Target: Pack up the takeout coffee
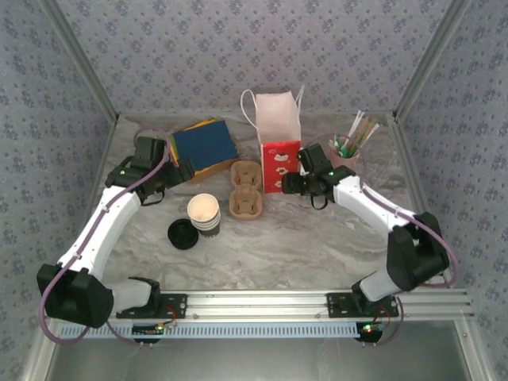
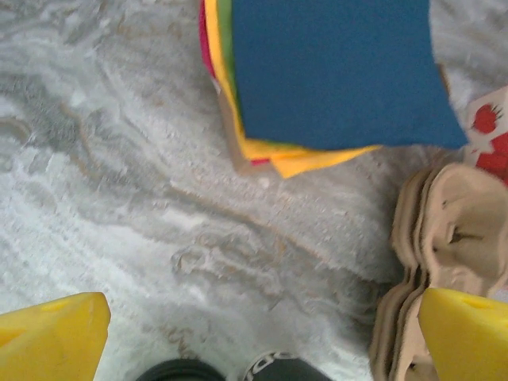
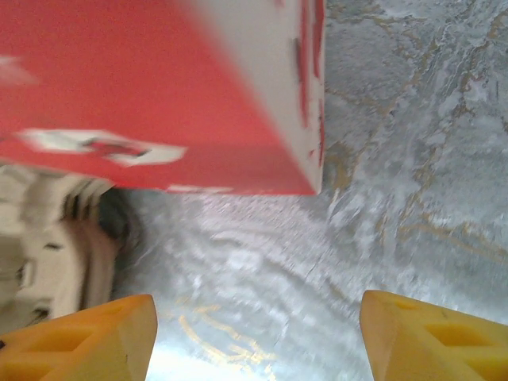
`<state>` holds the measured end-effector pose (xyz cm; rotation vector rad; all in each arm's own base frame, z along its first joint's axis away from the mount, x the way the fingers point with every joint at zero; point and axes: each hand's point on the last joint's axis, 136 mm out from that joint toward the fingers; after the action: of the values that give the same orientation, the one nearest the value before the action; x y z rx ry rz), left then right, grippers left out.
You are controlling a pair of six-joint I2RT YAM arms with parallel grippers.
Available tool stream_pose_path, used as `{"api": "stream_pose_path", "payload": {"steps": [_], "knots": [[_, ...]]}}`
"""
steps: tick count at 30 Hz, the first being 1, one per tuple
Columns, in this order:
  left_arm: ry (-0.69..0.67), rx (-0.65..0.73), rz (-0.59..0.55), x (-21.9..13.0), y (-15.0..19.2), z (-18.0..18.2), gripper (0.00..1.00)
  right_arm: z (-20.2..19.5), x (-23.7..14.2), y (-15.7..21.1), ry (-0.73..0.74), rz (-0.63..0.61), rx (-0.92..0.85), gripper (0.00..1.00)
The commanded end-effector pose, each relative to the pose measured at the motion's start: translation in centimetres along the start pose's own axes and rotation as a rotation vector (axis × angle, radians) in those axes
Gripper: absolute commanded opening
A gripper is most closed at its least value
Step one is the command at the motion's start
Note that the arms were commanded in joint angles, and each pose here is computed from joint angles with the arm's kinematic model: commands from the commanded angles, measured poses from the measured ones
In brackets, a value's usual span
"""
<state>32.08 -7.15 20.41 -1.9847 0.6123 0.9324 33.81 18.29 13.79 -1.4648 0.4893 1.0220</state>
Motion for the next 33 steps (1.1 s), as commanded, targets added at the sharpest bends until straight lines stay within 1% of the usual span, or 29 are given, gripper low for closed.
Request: {"api": "stream_pose_path", "payload": {"steps": [1, 4, 6, 8, 10, 12, 14, 16, 17, 21, 23, 24, 25, 27, 29, 31, 32, 33], "knots": [[-0.062, 0.036, 0.035, -1.3, 1.3, 0.8, 1.00, -0.5, -1.9, 2.2, 0.086, 0.033, 0.036, 0.72], [-0.042, 0.046, 0.101, -1.9, 3.1, 0.6, 0.96, -0.9, -2.5, 3.6, 0.105, 0.043, 0.072, 0.72], [-0.030, 0.054, 0.153, -2.4, 4.4, 0.5, 0.88, -0.9, -2.9, 4.3, 0.108, 0.037, 0.085, 0.72], [-0.025, 0.064, 0.197, -2.8, 5.6, 0.3, 0.83, -0.6, -3.5, 4.7, 0.103, 0.021, 0.080, 0.72], [-0.025, 0.075, 0.241, -3.2, 6.7, 0.2, 0.72, -0.2, -4.2, 5.0, 0.102, 0.019, 0.075, 0.72], [-0.039, 0.091, 0.272, -3.8, 7.7, 0.2, 0.67, 0.7, -5.1, 4.8, 0.084, 0.009, 0.058, 0.72], [-0.055, 0.112, 0.289, -4.3, 8.3, 0.3, 0.60, 1.6, -5.9, 4.6, 0.089, -0.006, 0.022, 0.74], [-0.062, 0.122, 0.302, -4.9, 8.9, 0.3, 0.59, 2.4, -6.3, 4.5, 0.091, -0.016, -0.013, 0.76], [-0.063, 0.127, 0.308, -5.1, 9.1, 0.3, 0.55, 2.7, -6.5, 4.5, 0.094, -0.018, -0.028, 0.76], [-0.075, 0.137, 0.322, -5.2, 9.6, 0.5, 0.48, 3.7, -6.6, 4.6, 0.091, -0.022, -0.059, 0.76], [-0.081, 0.147, 0.333, -5.0, 9.9, 0.5, 0.47, 4.1, -6.6, 4.7, 0.083, -0.022, -0.064, 0.76], [-0.084, 0.150, 0.336, -4.8, 10.0, 0.5, 0.43, 4.3, -6.6, 4.7, 0.080, -0.022, -0.070, 0.78], [-0.086, 0.154, 0.341, -4.7, 10.1, 0.4, 0.39, 4.6, -6.7, 4.6, 0.077, -0.025, -0.077, 0.81], [-0.095, 0.156, 0.351, -4.4, 10.4, 0.5, 0.38, 5.0, -6.9, 4.4, 0.072, -0.030, -0.088, 0.83], [-0.093, 0.160, 0.355, -4.1, 10.6, 0.4, 0.34, 5.4, -7.1, 4.2, 0.066, -0.034, -0.096, 0.84], [-0.096, 0.160, 0.356, -3.9, 10.7, 0.4, 0.32, 5.9, -7.2, 4.2, 0.049, -0.036, -0.106, 0.93], [-0.099, 0.160, 0.358, -3.8, 10.8, 0.4, 0.30, 6.4, -7.3, 4.2, 0.033, -0.038, -0.115, 0.99], [-0.099, 0.162, 0.359, -3.7, 10.8, 0.4, 0.29, 6.7, -7.4, 4.1, 0.021, -0.042, -0.118, 1.00]]}}
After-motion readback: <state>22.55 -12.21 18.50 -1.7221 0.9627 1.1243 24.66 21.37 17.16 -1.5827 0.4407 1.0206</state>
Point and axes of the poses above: each hand's point on the last joint's axis, 136 mm out from that joint toward the fingers, its own x axis out along the fingers, its own z axis along the line the jaws close on, y = z × x, and after that the axes turned 11 degrees about -x, right-handed
